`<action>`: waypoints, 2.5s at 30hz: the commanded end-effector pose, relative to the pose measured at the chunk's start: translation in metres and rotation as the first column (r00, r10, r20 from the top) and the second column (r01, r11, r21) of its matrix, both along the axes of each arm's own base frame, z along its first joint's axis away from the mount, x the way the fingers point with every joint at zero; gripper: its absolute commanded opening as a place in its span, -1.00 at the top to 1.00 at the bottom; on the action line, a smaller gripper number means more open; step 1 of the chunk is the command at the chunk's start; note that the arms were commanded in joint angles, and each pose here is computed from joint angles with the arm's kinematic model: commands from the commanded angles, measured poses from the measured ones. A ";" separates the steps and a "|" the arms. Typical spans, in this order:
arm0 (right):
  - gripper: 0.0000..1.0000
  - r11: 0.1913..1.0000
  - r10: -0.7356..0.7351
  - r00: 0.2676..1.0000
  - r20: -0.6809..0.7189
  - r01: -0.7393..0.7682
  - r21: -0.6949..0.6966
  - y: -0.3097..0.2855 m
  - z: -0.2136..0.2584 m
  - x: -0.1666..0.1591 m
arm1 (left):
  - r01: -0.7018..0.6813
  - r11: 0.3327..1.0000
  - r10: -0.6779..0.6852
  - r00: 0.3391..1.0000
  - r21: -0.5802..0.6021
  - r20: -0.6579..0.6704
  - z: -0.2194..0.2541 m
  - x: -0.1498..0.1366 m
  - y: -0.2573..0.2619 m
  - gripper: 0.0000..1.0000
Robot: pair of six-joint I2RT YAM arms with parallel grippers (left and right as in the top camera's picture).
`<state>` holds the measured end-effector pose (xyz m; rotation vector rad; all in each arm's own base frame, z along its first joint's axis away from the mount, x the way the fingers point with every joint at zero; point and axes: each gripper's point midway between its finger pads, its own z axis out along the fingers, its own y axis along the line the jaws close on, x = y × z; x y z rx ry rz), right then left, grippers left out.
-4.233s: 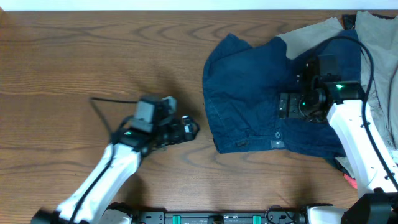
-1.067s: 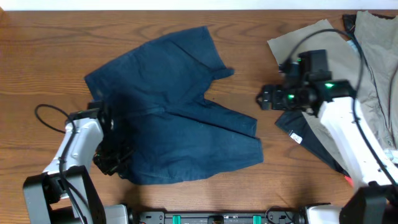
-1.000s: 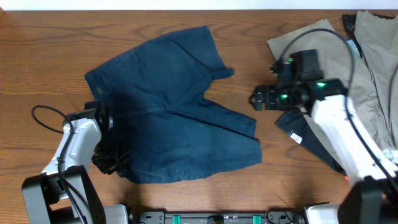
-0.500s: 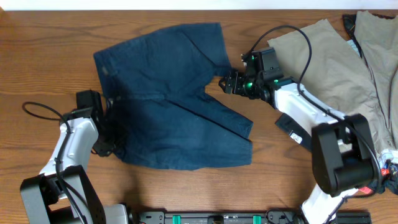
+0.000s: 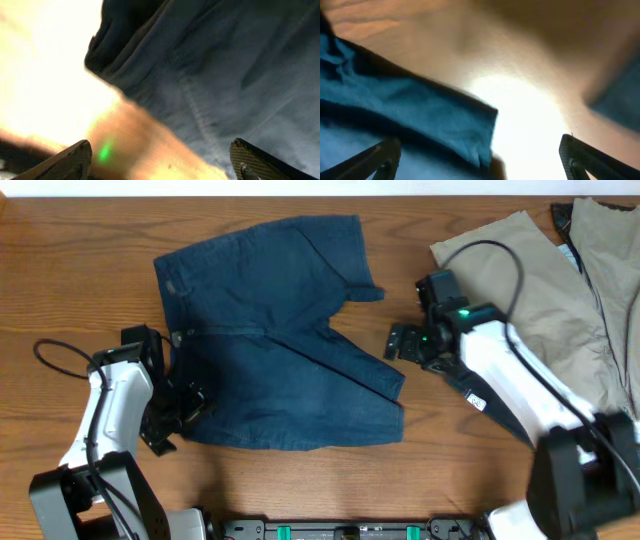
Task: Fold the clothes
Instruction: 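Release the shorts with both grippers, leaving them spread flat, then grasp the bottom hems of both shorts legs with left and right grippers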
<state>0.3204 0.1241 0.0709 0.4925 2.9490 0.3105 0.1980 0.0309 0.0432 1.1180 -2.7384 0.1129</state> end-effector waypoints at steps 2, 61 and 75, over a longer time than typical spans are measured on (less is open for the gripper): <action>-0.99 0.967 -0.255 0.965 -0.066 0.255 -0.013 -0.009 0.019 -0.022 | -0.083 0.996 0.082 0.996 0.034 0.023 0.010 0.001 0.005 -0.81; 0.98 0.967 -0.238 0.971 -0.001 0.237 -0.097 0.026 -0.085 -0.097 | -0.253 0.967 0.250 0.963 0.020 0.102 -0.033 0.005 -0.001 0.63; 0.98 0.980 -0.173 0.984 0.046 0.176 -0.097 0.007 -0.074 -0.079 | -0.248 0.966 0.252 0.965 -0.068 0.076 -0.030 0.002 -0.017 -0.62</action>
